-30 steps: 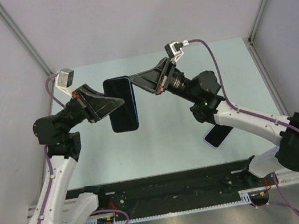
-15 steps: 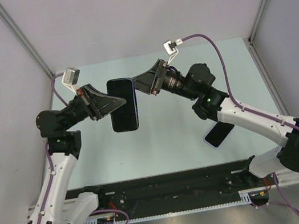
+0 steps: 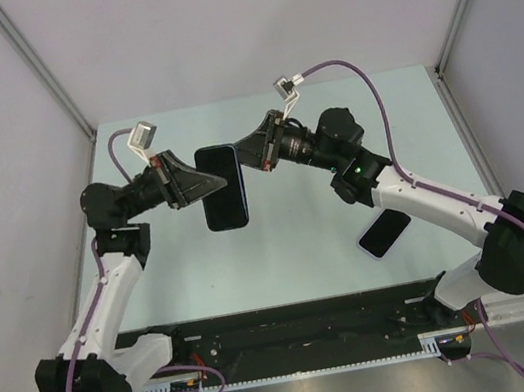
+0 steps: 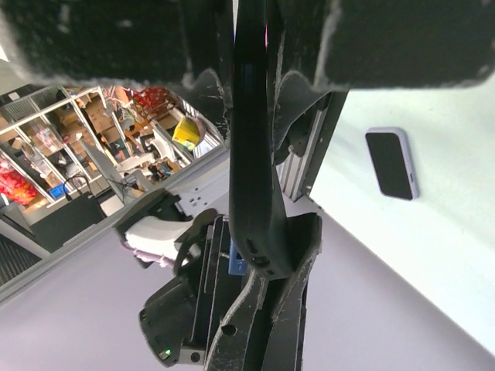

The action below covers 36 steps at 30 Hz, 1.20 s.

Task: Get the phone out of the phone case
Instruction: Remove the phone case from the phone.

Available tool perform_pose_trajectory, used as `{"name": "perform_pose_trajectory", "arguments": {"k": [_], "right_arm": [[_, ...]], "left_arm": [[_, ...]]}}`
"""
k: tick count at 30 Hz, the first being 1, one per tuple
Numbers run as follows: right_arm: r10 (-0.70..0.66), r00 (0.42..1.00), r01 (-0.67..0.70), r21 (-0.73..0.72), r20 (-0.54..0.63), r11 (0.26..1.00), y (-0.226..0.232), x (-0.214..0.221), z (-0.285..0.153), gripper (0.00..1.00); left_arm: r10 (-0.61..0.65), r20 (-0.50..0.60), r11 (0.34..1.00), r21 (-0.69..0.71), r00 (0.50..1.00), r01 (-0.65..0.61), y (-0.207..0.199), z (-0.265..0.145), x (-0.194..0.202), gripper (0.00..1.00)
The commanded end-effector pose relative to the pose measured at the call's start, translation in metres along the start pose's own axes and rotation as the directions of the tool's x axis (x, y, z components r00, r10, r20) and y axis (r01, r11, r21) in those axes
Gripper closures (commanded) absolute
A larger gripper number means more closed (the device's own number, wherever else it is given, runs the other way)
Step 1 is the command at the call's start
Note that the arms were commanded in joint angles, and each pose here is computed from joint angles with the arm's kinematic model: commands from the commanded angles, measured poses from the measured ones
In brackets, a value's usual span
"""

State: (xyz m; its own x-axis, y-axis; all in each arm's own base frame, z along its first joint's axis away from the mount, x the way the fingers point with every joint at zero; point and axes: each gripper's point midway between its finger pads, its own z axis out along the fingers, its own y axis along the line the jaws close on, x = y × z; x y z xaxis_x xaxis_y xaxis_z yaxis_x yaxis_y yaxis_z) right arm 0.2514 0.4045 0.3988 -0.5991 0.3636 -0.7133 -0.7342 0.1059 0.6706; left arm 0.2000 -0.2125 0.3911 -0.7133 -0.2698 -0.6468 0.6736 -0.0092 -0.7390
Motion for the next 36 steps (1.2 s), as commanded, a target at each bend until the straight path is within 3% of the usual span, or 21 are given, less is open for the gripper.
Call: {"name": "perform_pose_trajectory", "arguments": {"k": [1,6,7,8,10,11,13,15,21,26,29,32,36], "right_arm": [[0.318,0.745,-0.113,0.359,-0.587,0.927,-0.094,0.220,-0.059,1.00],[0.316,0.833,-0.027,0.537,-0.454,0.843,-0.133,0.192,-0.076,1.00],[0.325,0.847,-0.036,0.564,-0.421,0.825,-0.137,0.187,-0.078,1.00],[0.306,0.874,-0.026,0.591,-0.378,0.806,-0.141,0.174,-0.081,1.00],[0.305,0.894,-0.035,0.627,-0.328,0.778,-0.149,0.164,-0.089,1.00],[0.288,0.913,-0.039,0.642,-0.289,0.766,-0.150,0.152,-0.091,1.00],[0.274,0.929,-0.036,0.675,-0.250,0.737,-0.154,0.141,-0.097,1.00],[0.247,0.948,-0.035,0.705,-0.202,0.709,-0.158,0.125,-0.104,1.00],[0.178,0.974,0.007,0.803,-0.140,0.595,-0.182,0.087,-0.144,1.00],[0.116,0.974,0.143,0.927,-0.194,0.346,-0.211,0.069,-0.199,1.00],[0.125,0.960,0.215,0.945,-0.251,0.248,-0.218,0.067,-0.214,1.00],[0.136,0.941,0.285,0.942,-0.311,0.179,-0.223,0.072,-0.214,1.00],[0.166,0.919,0.331,0.928,-0.358,0.170,-0.229,0.093,-0.203,1.00]], "left_arm": [[0.217,0.030,0.969,0.118,0.976,-0.219,-0.021,0.020,-0.006,1.00],[0.124,0.013,0.992,-0.029,0.992,-0.123,0.037,0.021,0.003,0.99],[0.113,0.015,0.993,-0.039,0.993,-0.113,0.042,0.021,0.004,0.95],[0.094,0.012,0.994,-0.051,0.996,-0.093,0.048,0.021,0.006,0.77],[0.049,0.008,0.996,-0.076,0.999,-0.049,0.058,0.022,0.008,0.53],[0.028,0.001,0.996,-0.087,1.000,-0.028,0.063,0.022,0.008,0.34],[0.016,-0.005,0.994,-0.112,1.000,-0.016,0.067,0.023,0.007,0.21],[0.014,-0.008,0.987,-0.158,1.000,-0.015,0.073,0.022,0.005,0.01],[-0.028,0.015,0.950,-0.309,1.000,0.031,0.101,0.015,0.003,0.00],[-0.135,0.022,0.838,-0.531,0.991,0.126,0.152,-0.006,0.020,0.00],[-0.166,0.007,0.810,-0.569,0.986,0.141,0.167,-0.012,0.032,0.00],[-0.207,0.010,0.815,-0.551,0.978,0.178,0.168,-0.013,0.043,0.00],[-0.206,0.016,0.792,-0.584,0.978,0.176,0.174,-0.021,0.051,0.00]]}}
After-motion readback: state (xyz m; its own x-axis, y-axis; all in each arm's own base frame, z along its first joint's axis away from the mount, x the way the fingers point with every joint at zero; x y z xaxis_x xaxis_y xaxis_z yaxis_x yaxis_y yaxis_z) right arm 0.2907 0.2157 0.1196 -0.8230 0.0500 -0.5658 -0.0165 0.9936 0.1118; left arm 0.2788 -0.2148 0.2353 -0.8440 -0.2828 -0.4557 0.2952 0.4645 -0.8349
